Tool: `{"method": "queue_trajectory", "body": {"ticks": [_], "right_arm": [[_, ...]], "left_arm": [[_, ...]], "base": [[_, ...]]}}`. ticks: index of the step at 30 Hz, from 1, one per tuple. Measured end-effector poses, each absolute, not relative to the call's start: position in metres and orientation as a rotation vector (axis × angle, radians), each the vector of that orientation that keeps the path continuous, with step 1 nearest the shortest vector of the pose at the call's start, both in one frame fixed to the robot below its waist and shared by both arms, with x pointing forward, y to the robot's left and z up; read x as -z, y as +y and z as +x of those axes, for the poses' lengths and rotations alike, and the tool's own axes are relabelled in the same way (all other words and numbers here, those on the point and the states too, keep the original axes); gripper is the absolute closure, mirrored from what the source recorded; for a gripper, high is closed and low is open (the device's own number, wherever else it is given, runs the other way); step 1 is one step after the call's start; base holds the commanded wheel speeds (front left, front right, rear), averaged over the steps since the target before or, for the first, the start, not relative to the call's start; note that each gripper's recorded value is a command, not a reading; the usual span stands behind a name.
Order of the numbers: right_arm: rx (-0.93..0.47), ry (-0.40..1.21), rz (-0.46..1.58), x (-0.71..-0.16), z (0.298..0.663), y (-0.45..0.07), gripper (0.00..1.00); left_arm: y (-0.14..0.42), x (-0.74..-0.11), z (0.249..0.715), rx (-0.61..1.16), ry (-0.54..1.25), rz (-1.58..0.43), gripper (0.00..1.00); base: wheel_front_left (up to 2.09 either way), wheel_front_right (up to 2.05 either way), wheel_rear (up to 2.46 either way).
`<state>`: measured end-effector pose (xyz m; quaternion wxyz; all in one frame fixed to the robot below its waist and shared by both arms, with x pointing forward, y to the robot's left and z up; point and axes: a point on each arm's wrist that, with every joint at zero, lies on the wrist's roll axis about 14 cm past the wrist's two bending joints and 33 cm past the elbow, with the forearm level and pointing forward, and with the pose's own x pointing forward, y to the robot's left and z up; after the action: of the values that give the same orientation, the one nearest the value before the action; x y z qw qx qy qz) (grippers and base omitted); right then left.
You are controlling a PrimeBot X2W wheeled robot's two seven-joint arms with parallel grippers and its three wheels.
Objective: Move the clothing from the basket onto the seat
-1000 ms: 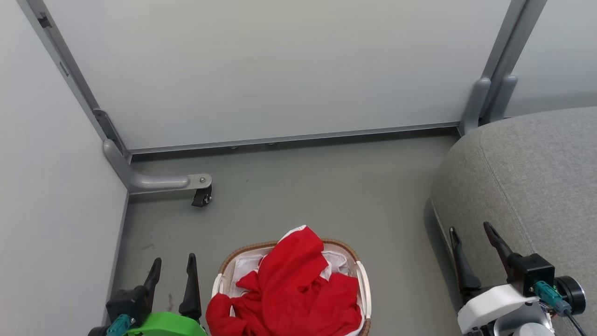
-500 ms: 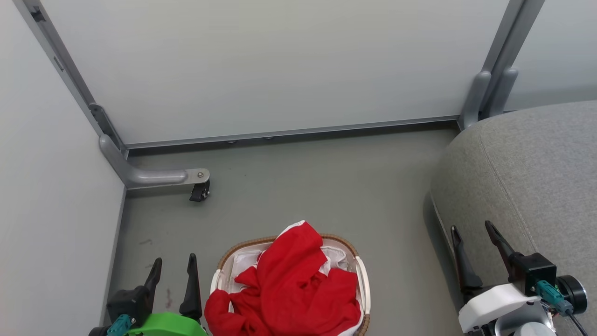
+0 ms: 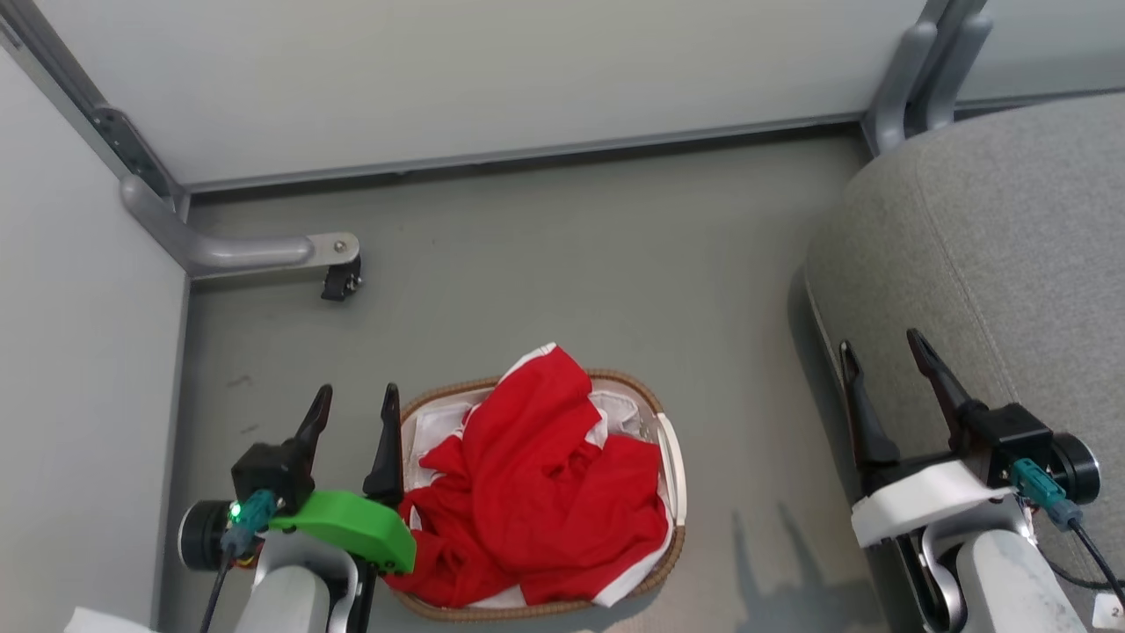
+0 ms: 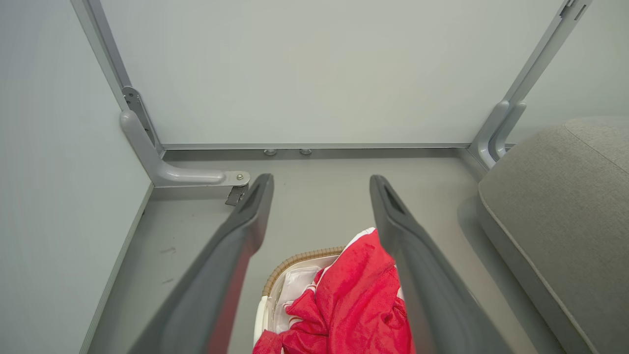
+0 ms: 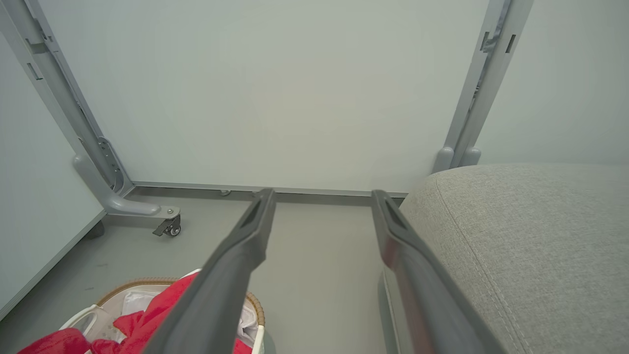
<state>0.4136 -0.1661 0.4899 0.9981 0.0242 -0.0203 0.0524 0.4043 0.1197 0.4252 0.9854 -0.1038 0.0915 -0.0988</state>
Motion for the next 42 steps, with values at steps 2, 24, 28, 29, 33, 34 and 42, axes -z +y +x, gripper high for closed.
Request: {"method": "queue_trajectory", "body": {"ticks": [2,24,28,29,33,34,42], "right_arm": [[-0.108,-0.042,0.048,-0.488,0.425,-0.165,0.00],[-0.094,0.153,0.094,-0.379,0.491,-0.173,0.00],[-0.087,0.190,0.098,-0.361,0.493,-0.177,0.00],[-0.084,0.201,0.099,-0.356,0.493,-0.178,0.00],[-0.074,0.238,0.100,-0.339,0.491,-0.182,0.00],[-0.072,0.246,0.099,-0.335,0.490,-0.183,0.00],[-0.050,0.295,0.085,-0.313,0.487,-0.193,0.00]], "left_arm": [[0.112,-0.415,0.417,0.219,0.213,-0.212,0.00],[0.047,-0.213,0.450,0.487,0.713,-0.057,0.00],[0.038,-0.186,0.446,0.526,0.766,-0.045,0.00],[0.037,-0.178,0.444,0.534,0.781,-0.041,0.00],[0.034,-0.155,0.443,0.552,0.823,-0.027,0.00],[0.033,-0.150,0.443,0.556,0.830,-0.026,0.00],[0.027,-0.117,0.441,0.565,0.899,-0.019,0.00]], "base": [[0.00,0.00,0.00],[0.00,0.00,0.00],[0.00,0.00,0.00],[0.00,0.00,0.00],[0.00,0.00,0.00],[0.00,0.00,0.00],[0.00,0.00,0.00]]}}
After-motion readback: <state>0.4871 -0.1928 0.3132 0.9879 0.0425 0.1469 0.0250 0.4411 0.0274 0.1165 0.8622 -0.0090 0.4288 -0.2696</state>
